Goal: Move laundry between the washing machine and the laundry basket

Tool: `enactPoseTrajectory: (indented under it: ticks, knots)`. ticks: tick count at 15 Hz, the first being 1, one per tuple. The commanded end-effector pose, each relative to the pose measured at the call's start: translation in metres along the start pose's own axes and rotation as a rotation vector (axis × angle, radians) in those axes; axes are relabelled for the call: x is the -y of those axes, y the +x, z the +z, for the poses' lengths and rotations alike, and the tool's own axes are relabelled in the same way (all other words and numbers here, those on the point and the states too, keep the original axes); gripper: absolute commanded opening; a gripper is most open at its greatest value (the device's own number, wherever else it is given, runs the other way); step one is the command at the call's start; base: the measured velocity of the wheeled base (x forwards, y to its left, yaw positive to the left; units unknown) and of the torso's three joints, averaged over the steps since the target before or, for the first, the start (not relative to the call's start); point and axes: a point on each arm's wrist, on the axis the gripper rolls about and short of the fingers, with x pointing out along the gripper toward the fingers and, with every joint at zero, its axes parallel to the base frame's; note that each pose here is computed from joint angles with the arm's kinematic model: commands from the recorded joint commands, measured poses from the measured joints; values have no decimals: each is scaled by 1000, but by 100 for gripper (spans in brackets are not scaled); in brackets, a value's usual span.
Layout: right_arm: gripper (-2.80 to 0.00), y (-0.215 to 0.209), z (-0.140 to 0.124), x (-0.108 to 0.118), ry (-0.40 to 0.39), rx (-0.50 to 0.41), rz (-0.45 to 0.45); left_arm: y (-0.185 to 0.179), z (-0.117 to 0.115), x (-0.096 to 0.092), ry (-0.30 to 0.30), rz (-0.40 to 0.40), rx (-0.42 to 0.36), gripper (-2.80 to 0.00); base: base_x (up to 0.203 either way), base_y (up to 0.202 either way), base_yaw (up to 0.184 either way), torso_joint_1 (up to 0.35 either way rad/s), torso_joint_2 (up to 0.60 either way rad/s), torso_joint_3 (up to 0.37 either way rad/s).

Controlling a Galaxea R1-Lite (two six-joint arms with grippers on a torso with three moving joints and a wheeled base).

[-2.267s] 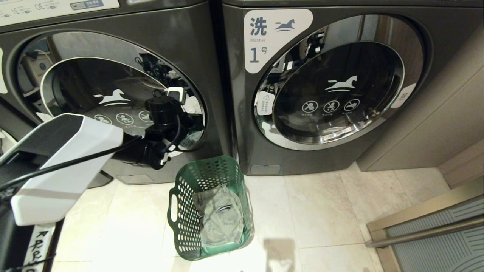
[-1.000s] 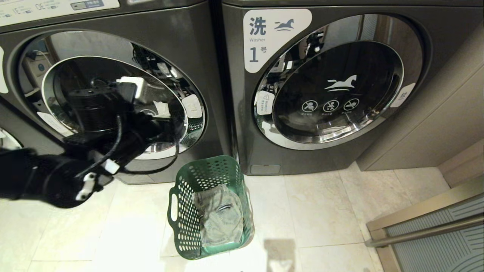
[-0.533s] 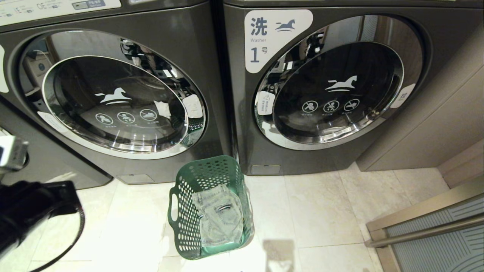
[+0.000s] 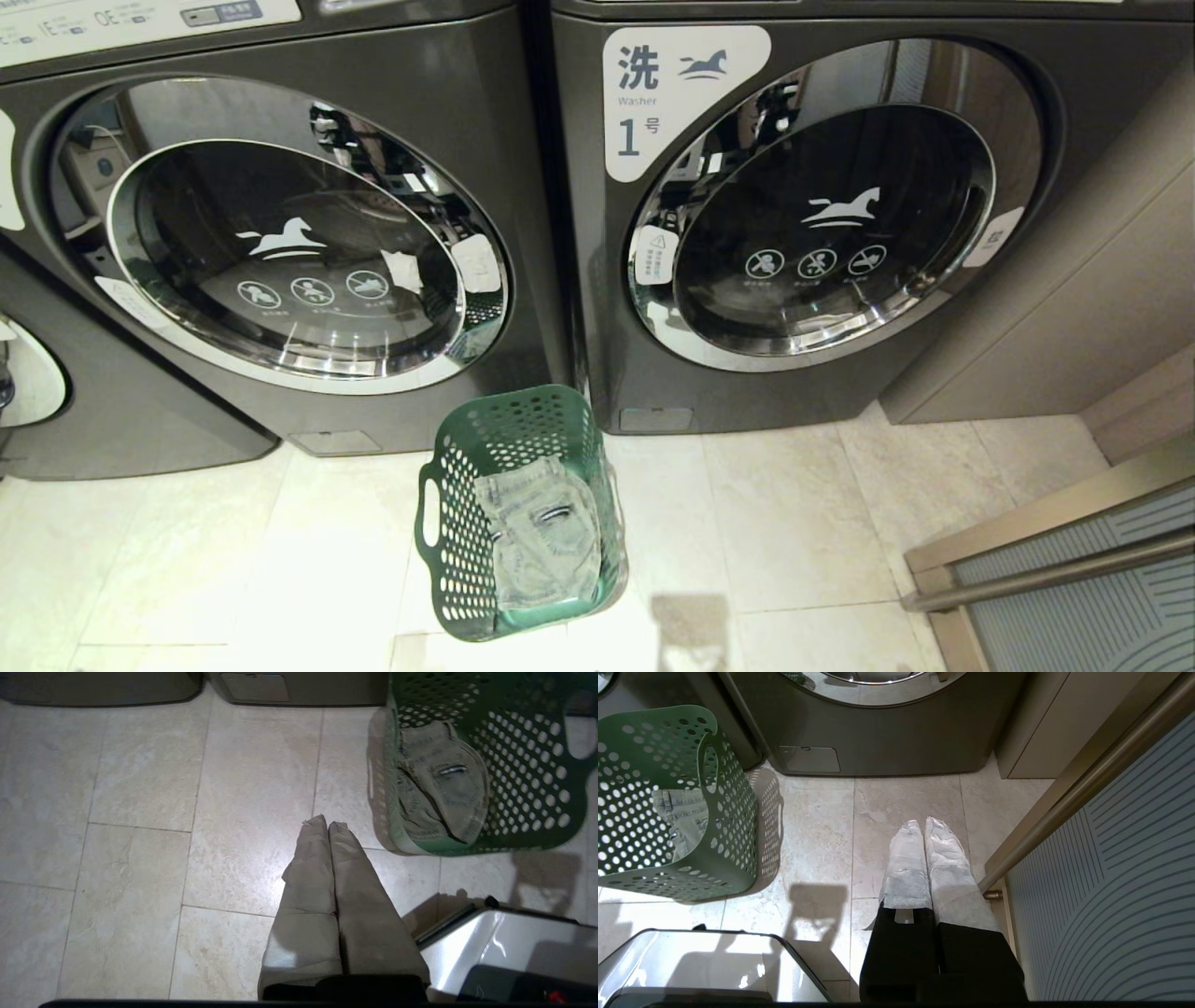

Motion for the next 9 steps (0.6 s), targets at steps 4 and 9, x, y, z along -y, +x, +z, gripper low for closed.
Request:
enactPoseTrajectory:
  ticks: [4,9]
  knots:
    - [-280,0,0,0,-3,-2,2,-44,-39,-2,16,-172,300,-280,0,0,0,0,0,0]
    - [-280,0,-1,0,-64,0,13,-43,-44,-2,28,-198,293,-280,0,0,0,0,0,0]
